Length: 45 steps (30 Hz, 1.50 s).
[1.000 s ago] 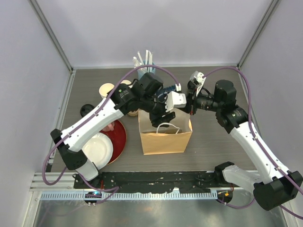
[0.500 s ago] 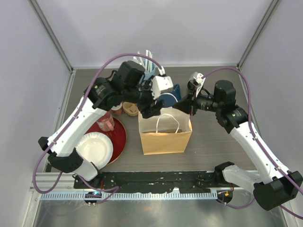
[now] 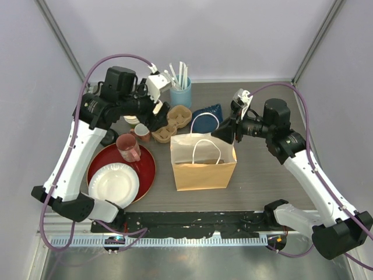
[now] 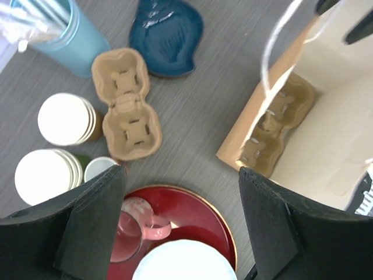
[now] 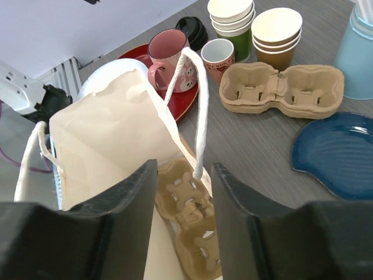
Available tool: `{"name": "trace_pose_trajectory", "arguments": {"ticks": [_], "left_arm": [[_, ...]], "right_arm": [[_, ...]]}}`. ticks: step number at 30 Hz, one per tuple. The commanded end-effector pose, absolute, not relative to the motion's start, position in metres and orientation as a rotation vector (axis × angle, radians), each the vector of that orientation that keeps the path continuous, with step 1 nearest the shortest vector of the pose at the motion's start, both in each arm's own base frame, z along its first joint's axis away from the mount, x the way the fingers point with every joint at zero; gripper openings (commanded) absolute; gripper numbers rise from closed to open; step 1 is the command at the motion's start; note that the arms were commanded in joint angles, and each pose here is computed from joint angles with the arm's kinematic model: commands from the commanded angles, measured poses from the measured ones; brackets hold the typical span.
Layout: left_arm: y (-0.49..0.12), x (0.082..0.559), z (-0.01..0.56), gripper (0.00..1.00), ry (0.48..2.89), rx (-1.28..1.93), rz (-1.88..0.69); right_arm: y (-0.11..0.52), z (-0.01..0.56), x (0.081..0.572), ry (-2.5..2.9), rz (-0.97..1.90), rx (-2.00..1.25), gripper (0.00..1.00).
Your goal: Pack the takeout coffee
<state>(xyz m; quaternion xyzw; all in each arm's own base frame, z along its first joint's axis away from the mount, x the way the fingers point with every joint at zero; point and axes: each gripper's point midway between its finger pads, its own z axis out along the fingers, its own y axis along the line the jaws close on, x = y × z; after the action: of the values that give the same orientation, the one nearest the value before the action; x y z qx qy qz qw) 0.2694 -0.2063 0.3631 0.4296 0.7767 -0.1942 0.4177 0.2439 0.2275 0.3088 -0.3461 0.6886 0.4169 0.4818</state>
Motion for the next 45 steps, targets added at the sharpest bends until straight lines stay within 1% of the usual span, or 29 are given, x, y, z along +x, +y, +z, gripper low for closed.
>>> {"name": "trace_pose_trajectory", "arguments": {"ticks": [1, 2, 5, 10, 11, 14, 15, 19, 20, 22, 23, 25, 26, 27, 28, 29, 30, 31, 32, 34, 36, 37, 38, 40, 41, 45], "left_arm": [[-0.191, 0.284, 0.366, 0.82, 1.941, 0.988, -0.467], [-0.189, 0.286, 0.365, 0.82, 1.943, 0.98, -0.457], [-0.185, 0.291, 0.358, 0.82, 1.968, 0.968, -0.45], [-0.184, 0.294, 0.353, 0.83, 1.984, 0.964, -0.465], [-0.183, 0.294, 0.354, 0.83, 1.984, 0.962, -0.467], [-0.179, 0.295, 0.353, 0.83, 1.997, 0.958, -0.459], [-0.177, 0.295, 0.353, 0.83, 2.001, 0.955, -0.456], [-0.176, 0.295, 0.35, 0.83, 2.01, 0.959, -0.475], [-0.176, 0.295, 0.349, 0.82, 2.014, 0.958, -0.481], [-0.177, 0.296, 0.346, 0.82, 2.023, 0.965, -0.485], [-0.178, 0.297, 0.345, 0.82, 2.024, 0.966, -0.487], [-0.178, 0.299, 0.342, 0.82, 2.037, 0.965, -0.489], [-0.179, 0.298, 0.341, 0.83, 2.035, 0.976, -0.496], [-0.179, 0.297, 0.339, 0.82, 2.042, 0.979, -0.504], [-0.181, 0.297, 0.338, 0.82, 2.044, 0.984, -0.513], [-0.182, 0.296, 0.337, 0.82, 2.044, 0.988, -0.529], [-0.184, 0.295, 0.335, 0.82, 2.048, 0.993, -0.538], [-0.184, 0.295, 0.335, 0.82, 2.048, 0.996, -0.539], [-0.183, 0.295, 0.334, 0.82, 2.051, 0.995, -0.539], [-0.183, 0.295, 0.333, 0.82, 2.052, 1.0, -0.53], [-0.182, 0.296, 0.331, 0.82, 2.057, 1.011, -0.523], [-0.181, 0.296, 0.33, 0.82, 2.062, 1.012, -0.523], [-0.182, 0.297, 0.329, 0.82, 2.068, 1.015, -0.525], [-0.181, 0.297, 0.327, 0.82, 2.075, 1.017, -0.525], [-0.182, 0.297, 0.327, 0.82, 2.076, 1.017, -0.525], [-0.181, 0.301, 0.322, 0.81, 2.094, 1.019, -0.515]], "right_arm": [[0.227, 0.334, 0.248, 1.614, 0.975, -0.834, 0.54], [0.226, 0.339, 0.249, 1.608, 0.968, -0.825, 0.65], [0.226, 0.354, 0.252, 1.595, 0.961, -0.795, 0.82], [0.216, 0.385, 0.26, 1.571, 0.887, -0.717, 0.84], [0.212, 0.402, 0.26, 1.545, 0.86, -0.696, 0.84], [0.185, 0.428, 0.274, 1.567, 0.703, -0.54, 0.85], [0.166, 0.433, 0.286, 1.585, 0.589, -0.433, 0.85], [0.1, 0.444, 0.311, 1.624, 0.29, -0.193, 0.84], [0.072, 0.441, 0.321, 1.641, 0.194, -0.115, 0.84], [0.048, 0.43, 0.335, 1.675, 0.112, -0.06, 0.82], [0.025, 0.425, 0.343, 1.692, 0.047, -0.018, 0.81], [0.002, 0.405, 0.365, 1.755, -0.035, -0.011, 0.8], [-0.014, 0.396, 0.373, 1.787, -0.066, 0.006, 0.77], [-0.044, 0.384, 0.382, 1.822, -0.121, 0.065, 0.73], [-0.063, 0.362, 0.4, 1.886, -0.144, 0.103, 0.62], [-0.061, 0.348, 0.413, 1.92, -0.051, 0.055, 0.56], [-0.086, 0.339, 0.417, 1.939, -0.051, 0.1, 0.53], [-0.093, 0.321, 0.433, 1.982, -0.009, 0.095, 0.52], [-0.092, 0.315, 0.439, 1.991, 0.057, 0.06, 0.52], [-0.12, 0.295, 0.453, 2.021, 0.088, 0.079, 0.52], [-0.126, 0.288, 0.464, 2.005, 0.188, 0.066, 0.52], [-0.142, 0.29, 0.466, 1.993, 0.199, 0.082, 0.53], [-0.147, 0.27, 0.473, 2.023, 0.257, 0.087, 0.53], [-0.154, 0.26, 0.476, 2.03, 0.308, 0.055, 0.54], [-0.157, 0.241, 0.479, 2.065, 0.326, 0.061, 0.54], [-0.154, 0.221, 0.488, 2.057, 0.364, -0.056, 0.55]]}}
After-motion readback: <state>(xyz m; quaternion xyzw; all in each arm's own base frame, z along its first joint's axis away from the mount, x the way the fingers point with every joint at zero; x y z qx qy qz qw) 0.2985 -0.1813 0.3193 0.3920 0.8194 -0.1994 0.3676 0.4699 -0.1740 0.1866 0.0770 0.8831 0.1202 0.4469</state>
